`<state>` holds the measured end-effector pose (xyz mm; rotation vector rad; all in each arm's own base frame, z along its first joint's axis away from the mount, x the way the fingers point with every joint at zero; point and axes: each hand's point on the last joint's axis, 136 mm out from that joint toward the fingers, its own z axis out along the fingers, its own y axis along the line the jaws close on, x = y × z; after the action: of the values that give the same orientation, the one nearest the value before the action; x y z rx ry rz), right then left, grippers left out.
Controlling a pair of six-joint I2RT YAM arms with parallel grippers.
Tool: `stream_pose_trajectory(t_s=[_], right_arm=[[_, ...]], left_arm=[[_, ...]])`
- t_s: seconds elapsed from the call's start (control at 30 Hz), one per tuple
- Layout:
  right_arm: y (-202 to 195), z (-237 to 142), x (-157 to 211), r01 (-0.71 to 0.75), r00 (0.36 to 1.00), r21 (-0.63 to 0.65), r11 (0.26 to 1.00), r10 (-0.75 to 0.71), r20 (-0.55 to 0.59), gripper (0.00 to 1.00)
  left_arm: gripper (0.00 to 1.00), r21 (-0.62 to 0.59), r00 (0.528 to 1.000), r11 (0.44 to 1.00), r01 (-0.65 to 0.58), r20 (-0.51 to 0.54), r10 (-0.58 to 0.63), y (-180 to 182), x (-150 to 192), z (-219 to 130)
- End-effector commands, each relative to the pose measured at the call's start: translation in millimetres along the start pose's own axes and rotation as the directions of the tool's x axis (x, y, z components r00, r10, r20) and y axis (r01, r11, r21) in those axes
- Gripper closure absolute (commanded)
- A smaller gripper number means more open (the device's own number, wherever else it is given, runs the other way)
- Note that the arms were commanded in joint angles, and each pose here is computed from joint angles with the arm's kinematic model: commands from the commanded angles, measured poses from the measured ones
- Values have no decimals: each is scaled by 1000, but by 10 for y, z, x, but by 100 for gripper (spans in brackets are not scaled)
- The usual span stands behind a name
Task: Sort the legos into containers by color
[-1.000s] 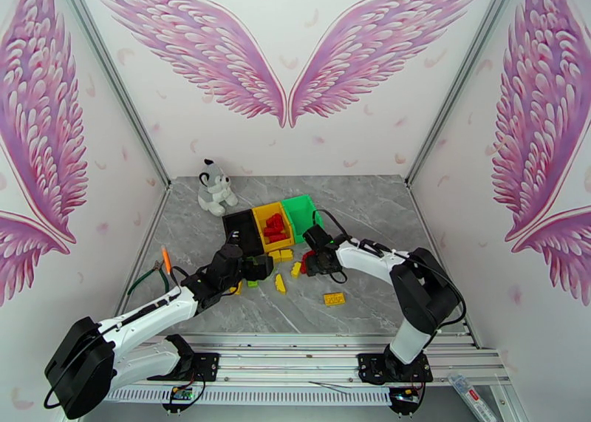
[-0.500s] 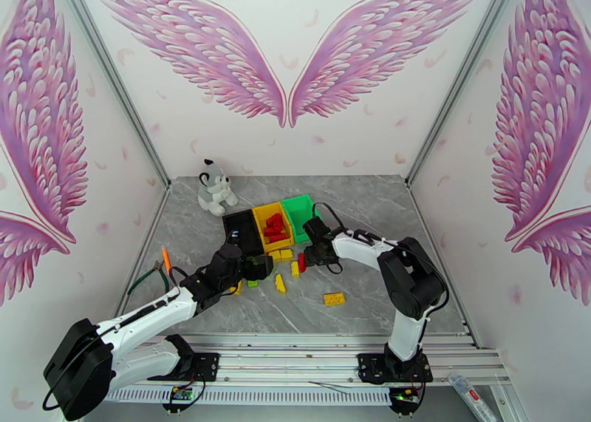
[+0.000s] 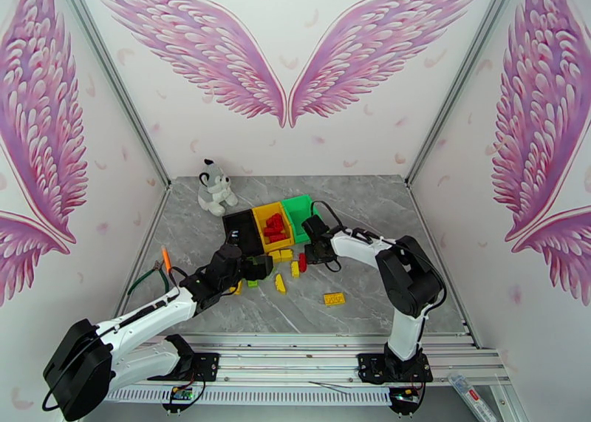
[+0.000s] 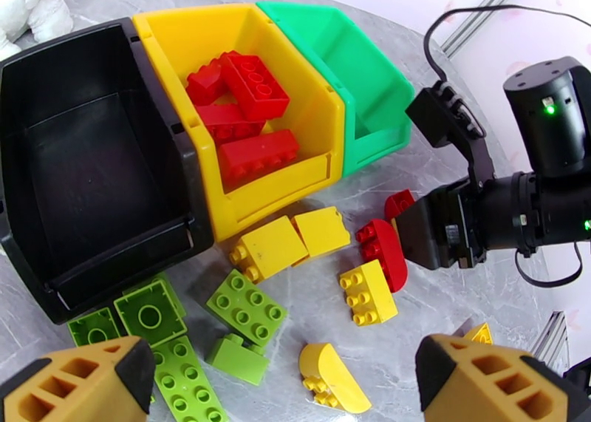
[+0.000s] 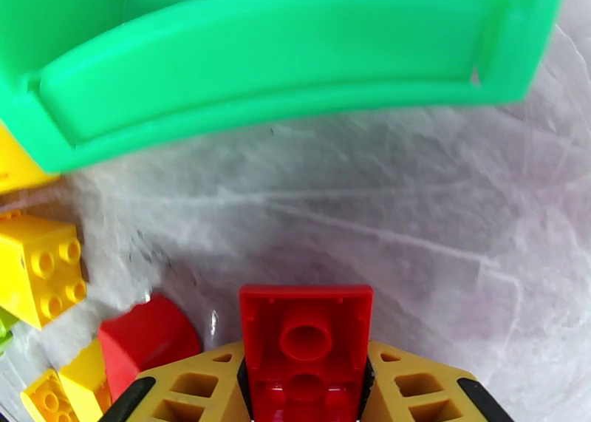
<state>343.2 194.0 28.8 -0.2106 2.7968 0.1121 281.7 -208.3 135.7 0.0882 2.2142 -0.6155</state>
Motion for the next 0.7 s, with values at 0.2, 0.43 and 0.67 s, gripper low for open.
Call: stream_pose_trajectory(t_s=[0.2, 0.43, 0.67], right_arm=[[296, -718, 58, -7, 994, -151, 988, 24, 111, 63], [861, -933, -383, 58, 984, -218, 974, -19, 176, 63], [1277, -751, -1049, 62, 982, -219, 974, -20, 190, 64]], left_arm=[[1, -43, 990, 999, -12, 138, 18, 31, -378, -276], [1, -85, 987, 995, 53, 155, -39, 256, -416, -266], [1, -97, 983, 989, 110, 160, -94, 429, -427, -266]])
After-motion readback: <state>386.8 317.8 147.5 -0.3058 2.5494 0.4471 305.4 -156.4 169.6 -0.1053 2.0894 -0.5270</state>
